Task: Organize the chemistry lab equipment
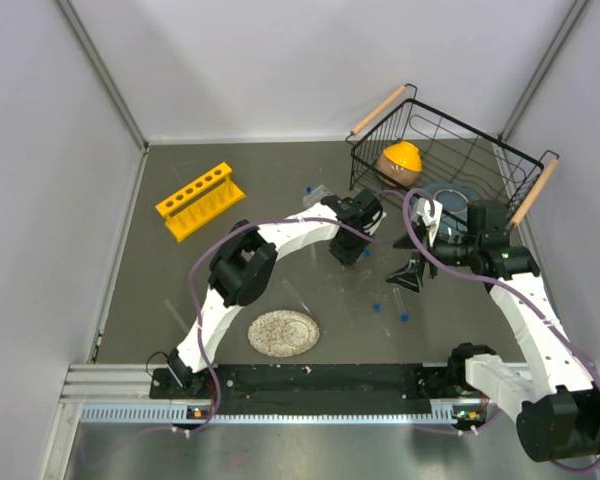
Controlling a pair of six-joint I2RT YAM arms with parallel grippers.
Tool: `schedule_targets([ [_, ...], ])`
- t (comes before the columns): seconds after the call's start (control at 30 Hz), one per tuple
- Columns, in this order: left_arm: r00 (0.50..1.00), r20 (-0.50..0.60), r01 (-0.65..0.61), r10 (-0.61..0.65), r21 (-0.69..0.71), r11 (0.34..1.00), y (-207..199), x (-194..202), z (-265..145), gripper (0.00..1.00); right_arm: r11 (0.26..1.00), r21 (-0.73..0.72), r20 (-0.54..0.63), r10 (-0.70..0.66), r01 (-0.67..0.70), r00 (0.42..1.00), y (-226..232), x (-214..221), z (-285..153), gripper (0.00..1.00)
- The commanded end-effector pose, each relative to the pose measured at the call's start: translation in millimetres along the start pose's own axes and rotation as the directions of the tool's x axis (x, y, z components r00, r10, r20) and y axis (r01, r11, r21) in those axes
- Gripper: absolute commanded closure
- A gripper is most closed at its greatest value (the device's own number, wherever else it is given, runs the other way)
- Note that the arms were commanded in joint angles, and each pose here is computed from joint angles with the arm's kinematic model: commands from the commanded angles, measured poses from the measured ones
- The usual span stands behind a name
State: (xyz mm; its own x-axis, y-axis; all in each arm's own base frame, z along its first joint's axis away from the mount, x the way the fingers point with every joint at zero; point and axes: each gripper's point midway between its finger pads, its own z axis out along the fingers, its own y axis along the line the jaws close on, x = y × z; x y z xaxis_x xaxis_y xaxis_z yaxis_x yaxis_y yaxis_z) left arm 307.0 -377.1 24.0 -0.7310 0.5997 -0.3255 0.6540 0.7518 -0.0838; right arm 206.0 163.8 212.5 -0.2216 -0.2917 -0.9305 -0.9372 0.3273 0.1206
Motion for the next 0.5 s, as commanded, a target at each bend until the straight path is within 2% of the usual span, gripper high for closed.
schedule_targets([
  [0.0, 1.000, 0.006, -0.024, 0.024, -0.017, 1.000, -4, -4, 3, 0.69, 0.997, -0.002, 0.046, -0.075, 0.075, 0.996, -4, -20, -4, 0.01],
  [0.03, 1.000, 0.007, -0.024, 0.024, -0.016, 1.000, -4, -4, 3, 0.69, 0.997, -0.002, 0.047, -0.073, 0.073, 0.996, -4, -20, -4, 0.01],
  [0.13, 1.000, 0.023, -0.017, 0.018, -0.024, 1.000, -3, -9, 3, 0.83, 0.998, 0.002, 0.048, -0.068, 0.068, 0.997, -5, -20, -5, 0.01],
  [0.23, 0.998, 0.059, -0.007, 0.009, -0.045, 0.999, 0, -17, -2, 0.89, 0.998, 0.001, 0.052, -0.065, 0.065, 0.997, -5, -20, -6, 0.01],
  [0.47, 0.978, 0.210, 0.021, -0.016, -0.024, 0.999, -4, -43, -38, 0.94, 0.998, 0.004, 0.057, -0.057, 0.057, 0.997, -7, -20, -7, 0.01],
])
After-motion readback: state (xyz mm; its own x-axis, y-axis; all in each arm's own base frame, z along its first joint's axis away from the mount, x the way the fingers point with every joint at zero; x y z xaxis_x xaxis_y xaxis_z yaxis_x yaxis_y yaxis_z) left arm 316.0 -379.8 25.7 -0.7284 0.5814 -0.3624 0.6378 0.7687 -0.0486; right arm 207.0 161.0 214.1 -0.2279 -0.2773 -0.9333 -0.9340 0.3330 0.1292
